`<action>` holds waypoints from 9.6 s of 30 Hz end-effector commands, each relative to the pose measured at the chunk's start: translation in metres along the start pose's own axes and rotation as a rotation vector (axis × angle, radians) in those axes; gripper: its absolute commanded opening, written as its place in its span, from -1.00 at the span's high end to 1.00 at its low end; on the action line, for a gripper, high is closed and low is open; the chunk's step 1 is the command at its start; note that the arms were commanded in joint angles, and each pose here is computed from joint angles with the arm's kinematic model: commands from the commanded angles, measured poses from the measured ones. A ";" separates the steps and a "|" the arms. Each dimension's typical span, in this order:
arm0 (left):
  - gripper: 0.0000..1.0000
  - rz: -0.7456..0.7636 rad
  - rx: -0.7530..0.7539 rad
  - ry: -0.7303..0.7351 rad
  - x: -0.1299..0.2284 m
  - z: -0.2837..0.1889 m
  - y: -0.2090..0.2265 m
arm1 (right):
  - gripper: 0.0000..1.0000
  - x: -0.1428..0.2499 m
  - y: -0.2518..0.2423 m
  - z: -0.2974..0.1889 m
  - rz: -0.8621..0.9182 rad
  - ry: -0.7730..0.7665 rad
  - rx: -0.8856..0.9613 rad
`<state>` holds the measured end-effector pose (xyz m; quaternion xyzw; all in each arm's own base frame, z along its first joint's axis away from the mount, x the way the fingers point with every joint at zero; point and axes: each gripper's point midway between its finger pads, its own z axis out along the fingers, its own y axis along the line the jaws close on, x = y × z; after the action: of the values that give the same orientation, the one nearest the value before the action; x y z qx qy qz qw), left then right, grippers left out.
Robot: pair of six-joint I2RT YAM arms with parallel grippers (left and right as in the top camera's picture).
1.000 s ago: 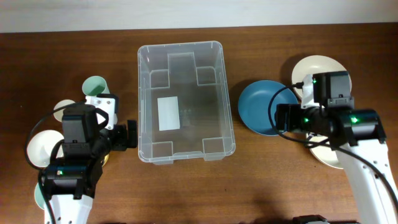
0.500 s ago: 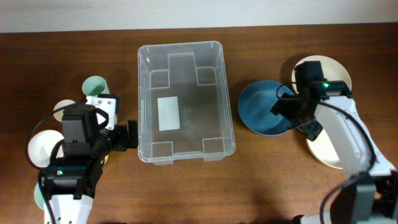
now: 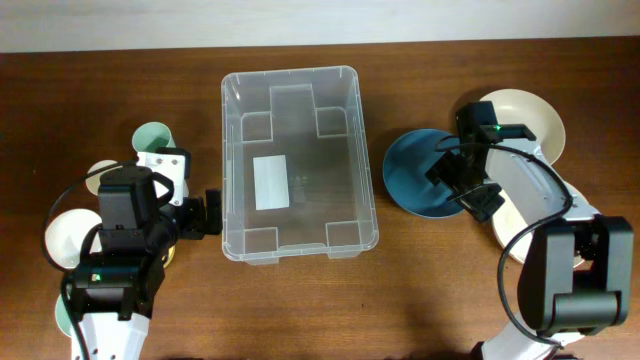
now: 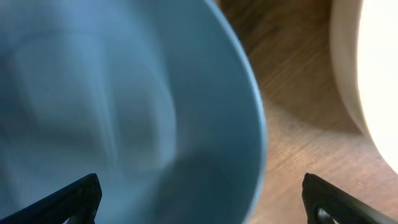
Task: Pack container
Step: 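Reach the right gripper to the dark-teal plate and grasp its rim, then lift the teal plate and lower it into the clear container, then move the right gripper to the far cream bowl and grasp its rim, then carry the cream bowl over and set it onto the teal plate, then move the right gripper to the near cream bowl and grasp its rim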
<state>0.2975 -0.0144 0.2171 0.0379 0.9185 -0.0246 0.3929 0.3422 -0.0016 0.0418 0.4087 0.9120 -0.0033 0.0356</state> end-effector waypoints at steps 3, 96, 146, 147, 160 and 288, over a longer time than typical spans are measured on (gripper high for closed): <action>-0.99 -0.002 0.015 -0.028 -0.010 -0.005 -0.003 | -0.98 0.004 0.006 0.015 0.013 0.025 -0.032; -0.99 0.000 0.015 -0.046 -0.015 -0.005 -0.003 | 0.92 0.080 0.260 -0.137 -1.043 -0.469 -0.505; -0.99 -0.001 0.015 -0.045 -0.014 -0.005 -0.003 | -0.96 -0.156 0.049 -0.087 -0.680 -0.304 0.074; -0.99 -0.001 0.015 -0.045 -0.014 -0.005 -0.003 | -0.97 -0.155 0.050 -0.075 -0.685 -0.281 0.083; -0.99 -0.001 0.015 -0.045 -0.014 -0.005 -0.003 | -0.96 -0.142 0.044 0.039 -0.715 -0.062 0.174; -0.99 -0.175 -0.221 0.062 -0.019 -0.032 0.065 | -0.56 -0.017 -0.112 -0.201 -0.295 0.003 -0.091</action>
<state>0.2913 0.0527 0.2444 -0.0804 0.9308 0.0513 0.3529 0.3014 -0.0927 0.2280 0.2550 0.9665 0.0075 0.0285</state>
